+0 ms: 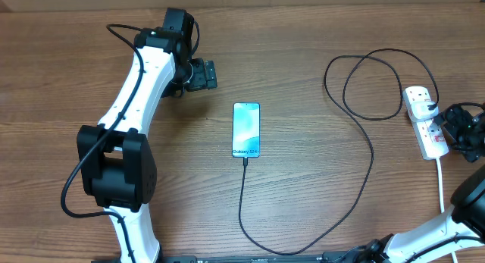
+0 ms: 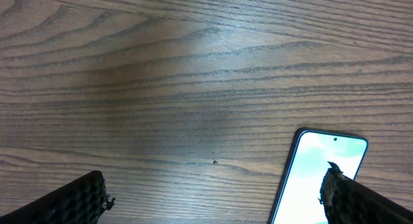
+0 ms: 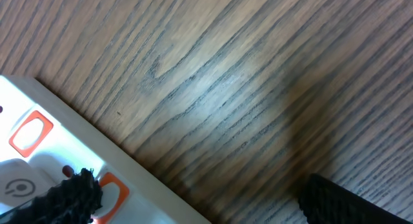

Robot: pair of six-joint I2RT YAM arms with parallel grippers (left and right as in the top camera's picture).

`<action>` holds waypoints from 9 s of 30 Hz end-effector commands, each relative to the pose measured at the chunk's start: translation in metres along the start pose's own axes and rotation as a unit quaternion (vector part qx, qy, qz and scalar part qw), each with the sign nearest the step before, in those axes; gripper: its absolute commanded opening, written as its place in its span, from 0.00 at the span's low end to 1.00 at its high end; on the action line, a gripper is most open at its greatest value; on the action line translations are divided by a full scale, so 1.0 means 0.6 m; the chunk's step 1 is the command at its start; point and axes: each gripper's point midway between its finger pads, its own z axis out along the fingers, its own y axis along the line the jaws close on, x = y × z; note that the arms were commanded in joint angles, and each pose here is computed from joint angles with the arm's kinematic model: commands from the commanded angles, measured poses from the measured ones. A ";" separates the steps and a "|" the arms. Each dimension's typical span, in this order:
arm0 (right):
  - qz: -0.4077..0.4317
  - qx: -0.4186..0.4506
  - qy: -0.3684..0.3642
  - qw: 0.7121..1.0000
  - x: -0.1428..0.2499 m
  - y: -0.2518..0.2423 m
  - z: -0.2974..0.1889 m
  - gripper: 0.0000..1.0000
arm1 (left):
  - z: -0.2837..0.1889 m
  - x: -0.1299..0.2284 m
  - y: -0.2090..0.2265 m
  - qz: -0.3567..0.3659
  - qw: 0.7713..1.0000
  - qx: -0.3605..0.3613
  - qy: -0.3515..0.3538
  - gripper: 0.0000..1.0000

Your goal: Plug charger to phone and switch on socket

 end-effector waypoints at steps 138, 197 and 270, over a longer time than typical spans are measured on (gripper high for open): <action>-0.056 -0.017 0.075 0.995 0.037 0.058 -0.080 1.00 | -0.007 -0.005 0.004 0.004 1.000 -0.003 -0.007 1.00; -0.056 -0.017 0.075 0.995 0.037 0.058 -0.080 1.00 | -0.147 -0.006 -0.044 0.033 0.994 0.038 -0.097 0.99; -0.056 -0.017 0.071 0.996 0.034 0.058 -0.080 1.00 | -0.344 0.233 0.084 0.037 0.731 0.232 -0.641 1.00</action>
